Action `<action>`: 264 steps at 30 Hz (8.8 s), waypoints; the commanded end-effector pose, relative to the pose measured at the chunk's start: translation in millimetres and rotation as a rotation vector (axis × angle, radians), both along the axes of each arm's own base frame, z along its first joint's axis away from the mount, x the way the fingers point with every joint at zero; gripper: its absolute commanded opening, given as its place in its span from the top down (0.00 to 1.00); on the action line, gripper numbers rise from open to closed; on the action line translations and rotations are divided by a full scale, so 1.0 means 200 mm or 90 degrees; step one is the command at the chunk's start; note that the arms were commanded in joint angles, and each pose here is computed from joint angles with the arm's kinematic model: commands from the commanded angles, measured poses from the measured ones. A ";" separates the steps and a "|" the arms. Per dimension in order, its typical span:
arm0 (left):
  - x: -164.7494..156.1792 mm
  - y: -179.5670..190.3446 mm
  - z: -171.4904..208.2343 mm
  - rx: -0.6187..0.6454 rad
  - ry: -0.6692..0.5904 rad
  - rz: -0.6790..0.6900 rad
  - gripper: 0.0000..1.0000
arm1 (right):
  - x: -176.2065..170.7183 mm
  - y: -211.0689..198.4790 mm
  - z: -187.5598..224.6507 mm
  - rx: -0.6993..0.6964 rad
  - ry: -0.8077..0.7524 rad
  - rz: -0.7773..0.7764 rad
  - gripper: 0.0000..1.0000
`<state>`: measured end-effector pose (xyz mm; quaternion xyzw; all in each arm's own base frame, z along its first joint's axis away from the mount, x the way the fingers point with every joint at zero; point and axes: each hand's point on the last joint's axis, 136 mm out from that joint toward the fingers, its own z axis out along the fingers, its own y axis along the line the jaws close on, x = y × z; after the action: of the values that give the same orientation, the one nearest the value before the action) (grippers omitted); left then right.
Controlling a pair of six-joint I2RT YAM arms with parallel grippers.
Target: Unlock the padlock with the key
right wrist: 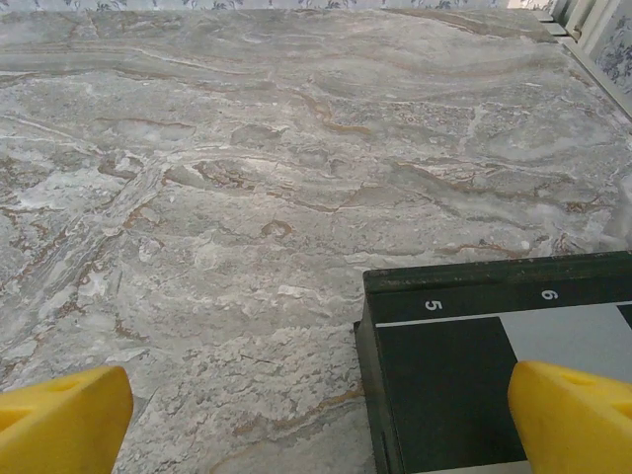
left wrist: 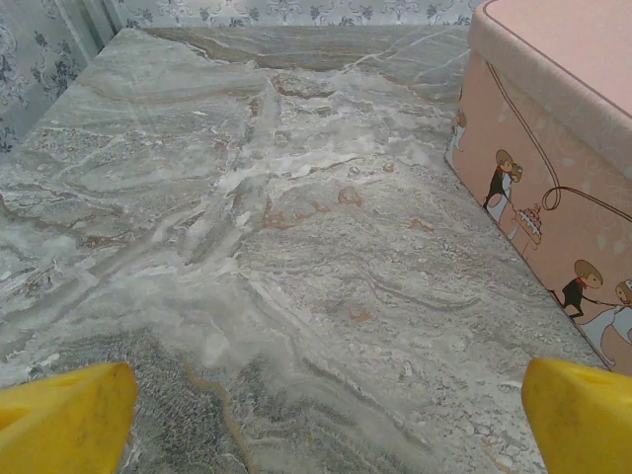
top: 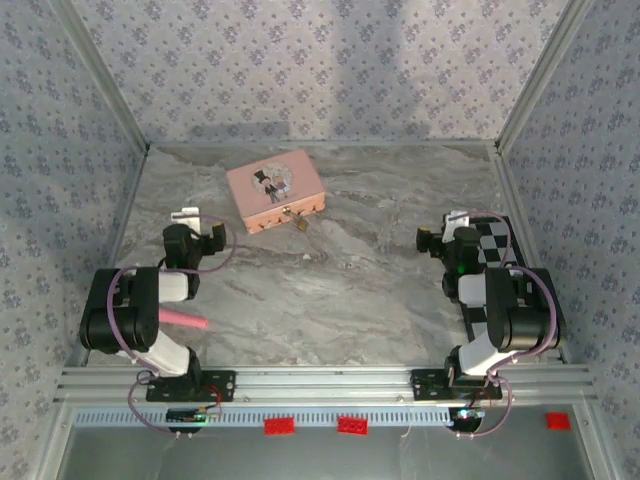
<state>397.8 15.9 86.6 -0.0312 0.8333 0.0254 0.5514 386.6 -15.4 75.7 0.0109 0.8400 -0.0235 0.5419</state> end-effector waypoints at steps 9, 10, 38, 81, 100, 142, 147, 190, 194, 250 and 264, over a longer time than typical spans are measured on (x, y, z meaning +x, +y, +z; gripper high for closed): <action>0.00 -0.01 0.01 -0.009 -0.004 -0.008 0.00 | 0.03 0.00 0.04 -0.005 -0.011 0.007 0.01; 0.00 -0.01 0.01 -0.008 -0.004 -0.008 0.00 | 0.03 0.00 0.04 -0.005 -0.011 0.007 0.01; -0.16 -0.16 0.24 0.049 -0.039 -0.025 0.00 | -0.02 0.09 0.11 -0.039 -0.047 0.054 0.01; -0.72 -0.74 0.18 -0.195 0.155 -0.211 0.00 | -0.55 0.93 0.26 -0.002 0.345 0.181 0.01; -0.71 -0.59 0.21 -0.180 0.101 -0.126 0.00 | -0.40 1.27 -0.10 -0.288 0.496 0.235 0.23; -0.70 -0.61 0.18 -0.182 0.119 -0.126 0.00 | -0.33 1.22 -0.31 -0.361 0.562 0.190 0.86; -0.70 -0.61 0.18 -0.182 0.119 -0.125 0.00 | -0.31 1.21 -0.26 -0.358 0.540 0.172 0.94; -0.85 -1.34 0.54 -0.211 -0.073 -0.594 0.19 | -0.56 1.37 0.85 0.602 0.205 0.241 1.00; -0.86 -1.48 0.59 -0.114 -0.141 -0.677 0.29 | -0.60 1.44 0.91 0.630 0.200 0.276 1.00; -0.78 -1.60 0.71 -0.040 -0.269 -0.739 0.79 | -0.68 1.58 0.92 0.675 0.167 0.288 1.00; -0.77 -1.60 0.71 -0.032 -0.268 -0.734 0.89 | -0.68 1.60 0.90 0.675 0.175 0.285 1.00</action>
<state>244.4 -302.9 212.3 0.4078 0.6067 -0.2944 0.6156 247.7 301.6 245.6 0.0918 0.7905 0.5050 0.3343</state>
